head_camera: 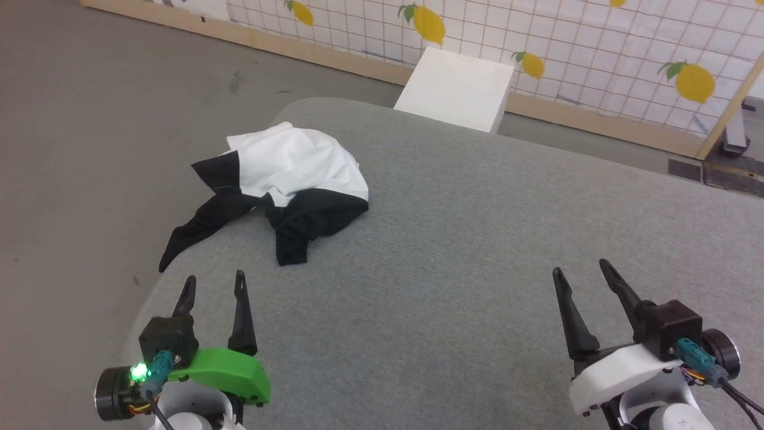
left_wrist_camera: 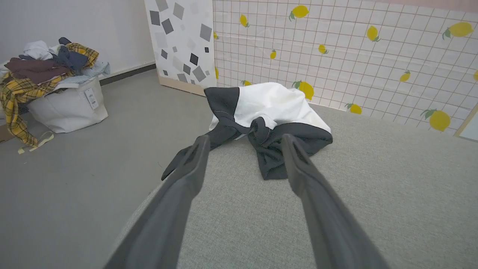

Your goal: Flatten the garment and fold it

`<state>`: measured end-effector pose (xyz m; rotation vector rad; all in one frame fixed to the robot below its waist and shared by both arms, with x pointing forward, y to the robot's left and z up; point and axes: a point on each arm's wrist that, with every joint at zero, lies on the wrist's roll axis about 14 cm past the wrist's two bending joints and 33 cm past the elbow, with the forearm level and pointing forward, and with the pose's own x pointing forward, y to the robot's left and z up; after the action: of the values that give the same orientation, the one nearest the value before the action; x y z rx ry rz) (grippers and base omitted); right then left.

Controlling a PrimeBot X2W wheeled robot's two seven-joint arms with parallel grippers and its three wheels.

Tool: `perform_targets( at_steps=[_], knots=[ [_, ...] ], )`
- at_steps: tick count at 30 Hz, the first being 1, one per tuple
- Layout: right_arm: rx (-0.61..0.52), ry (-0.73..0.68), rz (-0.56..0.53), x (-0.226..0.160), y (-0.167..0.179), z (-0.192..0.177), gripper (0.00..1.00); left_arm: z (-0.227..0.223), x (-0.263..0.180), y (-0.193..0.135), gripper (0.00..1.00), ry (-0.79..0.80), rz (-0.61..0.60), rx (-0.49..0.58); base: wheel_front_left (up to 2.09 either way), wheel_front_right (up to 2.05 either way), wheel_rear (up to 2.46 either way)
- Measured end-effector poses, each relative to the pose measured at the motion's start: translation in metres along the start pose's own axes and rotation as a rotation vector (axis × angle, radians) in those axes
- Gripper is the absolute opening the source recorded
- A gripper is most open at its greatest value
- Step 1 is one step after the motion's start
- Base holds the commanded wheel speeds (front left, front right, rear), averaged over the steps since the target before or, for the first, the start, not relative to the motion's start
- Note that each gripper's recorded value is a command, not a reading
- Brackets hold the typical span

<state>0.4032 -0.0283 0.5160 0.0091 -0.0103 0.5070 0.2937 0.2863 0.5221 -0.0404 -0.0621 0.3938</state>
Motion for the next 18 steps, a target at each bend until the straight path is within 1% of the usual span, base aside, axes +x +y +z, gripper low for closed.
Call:
perform_targets(
  at_steps=[18],
  knots=[
    [0.025,-0.002,0.078,0.016,0.024,-0.002,1.00,-0.002,-0.013,0.026,1.00,-0.010,0.095,-0.027,0.00,0.00,0.00]
  ],
)
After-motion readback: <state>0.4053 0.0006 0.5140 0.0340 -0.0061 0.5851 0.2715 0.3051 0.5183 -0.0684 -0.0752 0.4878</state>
